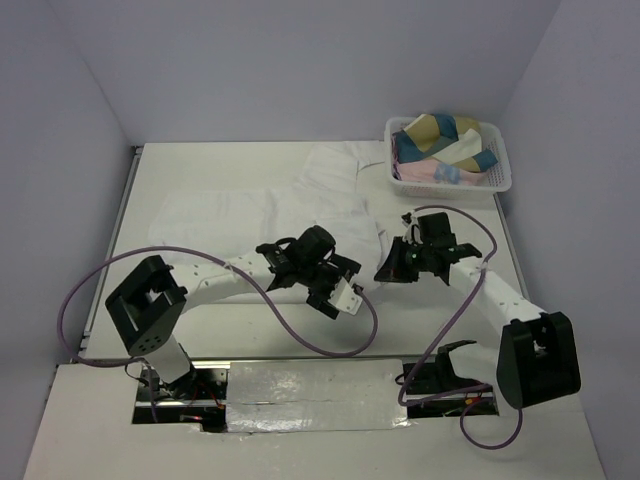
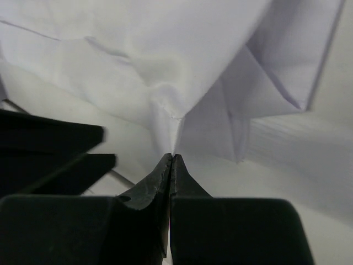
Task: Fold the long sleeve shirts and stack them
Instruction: Fold the shirt
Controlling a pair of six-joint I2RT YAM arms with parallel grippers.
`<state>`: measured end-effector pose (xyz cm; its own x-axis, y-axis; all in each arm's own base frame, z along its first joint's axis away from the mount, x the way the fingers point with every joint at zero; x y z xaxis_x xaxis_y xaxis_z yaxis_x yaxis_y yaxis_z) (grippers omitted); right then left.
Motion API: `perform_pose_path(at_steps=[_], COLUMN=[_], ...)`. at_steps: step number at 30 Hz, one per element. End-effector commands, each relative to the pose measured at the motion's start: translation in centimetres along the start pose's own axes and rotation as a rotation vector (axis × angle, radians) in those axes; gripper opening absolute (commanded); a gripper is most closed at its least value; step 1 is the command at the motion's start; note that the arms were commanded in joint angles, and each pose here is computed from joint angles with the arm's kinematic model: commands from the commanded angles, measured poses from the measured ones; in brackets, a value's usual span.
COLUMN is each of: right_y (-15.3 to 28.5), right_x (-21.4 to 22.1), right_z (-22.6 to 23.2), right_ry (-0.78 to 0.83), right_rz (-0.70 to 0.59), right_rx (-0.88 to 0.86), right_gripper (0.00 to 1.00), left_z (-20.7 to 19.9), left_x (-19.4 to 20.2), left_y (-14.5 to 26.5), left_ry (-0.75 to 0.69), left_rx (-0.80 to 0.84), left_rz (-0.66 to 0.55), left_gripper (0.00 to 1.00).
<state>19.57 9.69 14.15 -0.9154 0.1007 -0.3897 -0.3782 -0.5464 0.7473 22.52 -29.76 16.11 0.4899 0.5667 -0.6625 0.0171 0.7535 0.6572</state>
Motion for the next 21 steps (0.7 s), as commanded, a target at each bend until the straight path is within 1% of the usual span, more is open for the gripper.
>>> perform_pose_path(at_steps=[1, 3, 6, 7, 8, 10, 11, 12, 13, 15, 16, 19, 21], right_y=[2.5, 3.0, 3.4, 3.5, 3.6, 3.6, 3.7, 3.8, 3.8, 4.2, 4.2, 4.4, 4.4], right_x=[-2.4, -2.9, -3.3, -3.5, -3.7, -3.8, -3.9, -4.0, -3.9, -4.1, -4.1, -4.0, -4.1], right_z=[3.0, 3.5, 3.9, 4.0, 4.2, 4.4, 4.6, 4.7, 4.9, 5.2, 5.2, 5.4, 5.5], right_ry=[0.03, 0.022, 0.017, 0.013, 0.004, -0.008, -0.008, -0.018, -0.019, -0.024, -0.028, -0.043, -0.043], right_rz=[-0.099, -0.117, -0.131, -0.137, -0.145, -0.146, -0.157, -0.16, -0.161, -0.176, -0.177, -0.187, -0.191], right_rx=[-0.142, -0.154, -0.155, -0.158, -0.173, -0.192, -0.201, -0.206, -0.214, -0.226, -0.228, -0.243, -0.257], right_gripper=[0.0, 0.0, 0.0, 0.0, 0.0, 0.0, 0.0, 0.0, 0.0, 0.0, 0.0, 0.0, 0.0], left_z=[0.8, 0.9, 1.2, 1.2, 1.8, 2.2, 2.5, 2.9, 3.3, 3.8, 3.8, 3.7, 3.7], left_x=[-1.1, -1.0, -1.4, -1.6, -2.2, -2.3, -2.7, -2.8, -2.5, -2.7, -2.6, -2.7, -2.4], left_y=[-0.9, -1.1, -1.3, -1.4, -1.7, -1.8, -2.0, -2.0, -1.9, -1.8, -1.7, -1.7, -1.7], left_ry=[0.014, 0.034, 0.105, 0.155, 0.165, 0.235, 0.247, 0.268, 0.319, 0.348, 0.371, 0.368, 0.37], left_rx=[-0.079, -0.087, -0.126, -0.144, -0.189, -0.264, -0.304, -0.344, -0.414, -0.483, -0.522, -0.557, -0.574], left_rz=[-0.056, -0.053, -0.063, -0.066, -0.084, -0.057, -0.064, -0.055, -0.018, -0.006, 0.005, -0.001, 0.007], left_gripper=[0.93, 0.95, 0.96, 0.96, 0.97, 0.97, 0.97, 0.97, 0.98, 0.97, 0.96, 0.94, 0.88])
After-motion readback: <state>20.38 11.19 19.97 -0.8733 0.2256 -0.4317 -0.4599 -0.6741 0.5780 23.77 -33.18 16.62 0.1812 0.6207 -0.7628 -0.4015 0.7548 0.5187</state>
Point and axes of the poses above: each gripper's point midway between its finger pads, its own y axis back along the fingers, its own z axis along the line the jaws close on, x = y × z, the point moved 9 cm from there along y, back along the fingers, and after that the axes turned 7 degrees about y, right-handed, at the moved point
